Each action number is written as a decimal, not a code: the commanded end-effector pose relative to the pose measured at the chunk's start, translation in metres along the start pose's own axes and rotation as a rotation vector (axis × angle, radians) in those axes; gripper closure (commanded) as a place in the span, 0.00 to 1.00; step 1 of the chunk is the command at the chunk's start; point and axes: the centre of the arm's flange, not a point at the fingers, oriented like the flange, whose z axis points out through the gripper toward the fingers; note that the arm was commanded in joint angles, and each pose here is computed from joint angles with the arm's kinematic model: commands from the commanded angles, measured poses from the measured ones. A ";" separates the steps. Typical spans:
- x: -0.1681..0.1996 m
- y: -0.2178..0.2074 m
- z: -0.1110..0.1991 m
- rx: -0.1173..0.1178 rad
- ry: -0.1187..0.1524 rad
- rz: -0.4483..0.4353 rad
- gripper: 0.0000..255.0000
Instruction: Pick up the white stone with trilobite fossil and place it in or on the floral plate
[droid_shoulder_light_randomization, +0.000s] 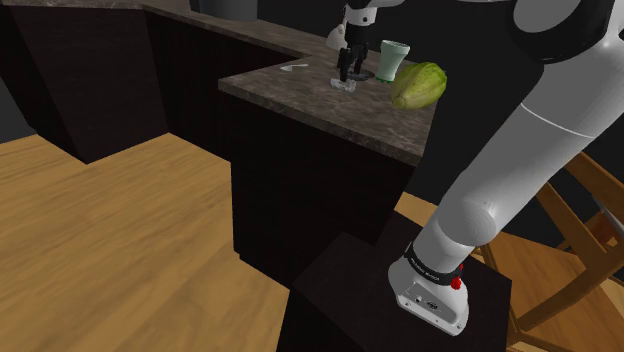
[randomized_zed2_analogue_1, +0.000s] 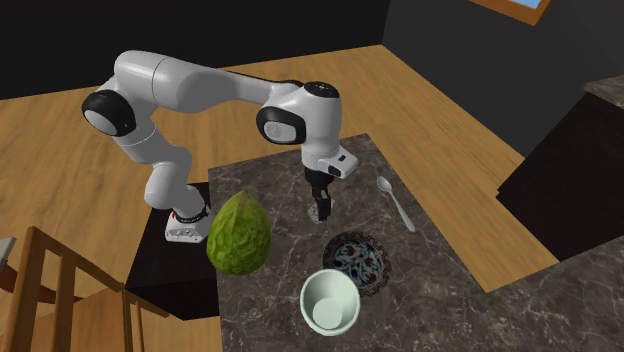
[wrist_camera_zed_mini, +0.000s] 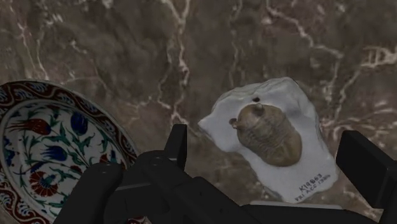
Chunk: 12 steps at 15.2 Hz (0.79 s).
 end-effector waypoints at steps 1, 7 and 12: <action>0.000 0.000 0.000 0.000 0.000 0.000 0.00; 0.000 0.000 0.000 0.000 0.000 0.000 1.00; 0.000 0.001 -0.005 0.000 0.000 0.000 1.00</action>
